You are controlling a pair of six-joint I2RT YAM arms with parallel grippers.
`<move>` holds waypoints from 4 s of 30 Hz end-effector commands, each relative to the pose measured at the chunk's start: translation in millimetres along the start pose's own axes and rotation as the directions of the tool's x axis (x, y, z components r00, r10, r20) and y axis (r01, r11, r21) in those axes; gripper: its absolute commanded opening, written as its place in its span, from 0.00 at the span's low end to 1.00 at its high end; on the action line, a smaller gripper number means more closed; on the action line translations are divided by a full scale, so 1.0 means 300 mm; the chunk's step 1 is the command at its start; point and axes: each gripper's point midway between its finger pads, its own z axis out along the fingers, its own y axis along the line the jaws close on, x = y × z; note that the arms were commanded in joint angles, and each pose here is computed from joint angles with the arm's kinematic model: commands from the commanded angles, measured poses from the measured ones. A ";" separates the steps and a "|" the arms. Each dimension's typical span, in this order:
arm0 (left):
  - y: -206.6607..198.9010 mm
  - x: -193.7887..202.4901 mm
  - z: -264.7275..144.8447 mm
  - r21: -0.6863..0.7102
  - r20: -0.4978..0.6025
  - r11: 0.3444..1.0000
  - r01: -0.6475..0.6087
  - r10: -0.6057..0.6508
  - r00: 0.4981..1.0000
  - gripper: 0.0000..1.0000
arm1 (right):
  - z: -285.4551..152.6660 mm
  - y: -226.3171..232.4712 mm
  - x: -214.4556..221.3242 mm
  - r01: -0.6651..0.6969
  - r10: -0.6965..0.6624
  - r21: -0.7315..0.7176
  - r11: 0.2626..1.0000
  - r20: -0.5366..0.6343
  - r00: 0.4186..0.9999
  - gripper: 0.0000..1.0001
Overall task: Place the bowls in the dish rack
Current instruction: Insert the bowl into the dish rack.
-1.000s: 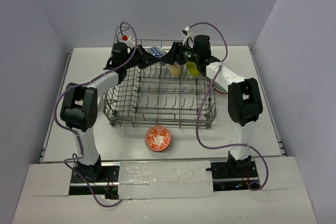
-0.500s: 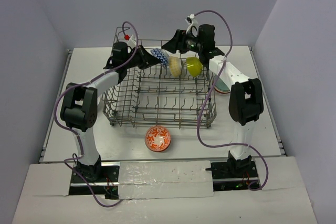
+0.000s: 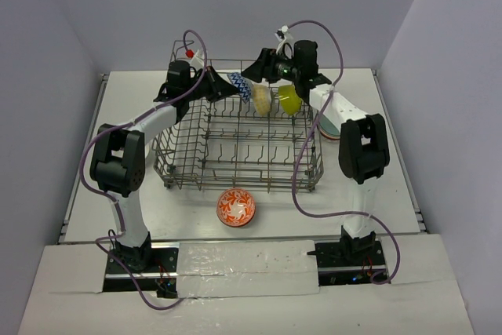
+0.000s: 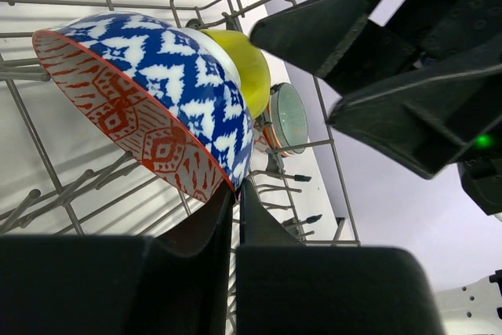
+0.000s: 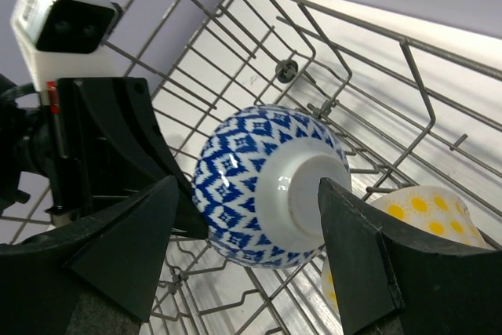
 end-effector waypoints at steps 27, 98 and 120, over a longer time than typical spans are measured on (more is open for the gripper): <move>-0.040 -0.040 -0.010 0.041 0.004 0.999 -0.031 0.031 1.000 0.00 | 0.027 0.033 0.145 0.007 -0.013 -0.086 0.996 -0.078 0.997 0.76; -0.251 -0.082 0.039 0.199 0.041 0.974 -0.108 0.102 0.994 0.00 | -0.067 0.108 0.010 0.094 -0.098 -0.102 0.990 -0.031 0.995 0.74; -0.299 -0.079 0.038 0.216 -0.015 0.963 -0.164 0.171 0.985 0.00 | -0.080 0.143 -0.003 0.092 -0.095 -0.136 0.986 -0.017 0.995 0.74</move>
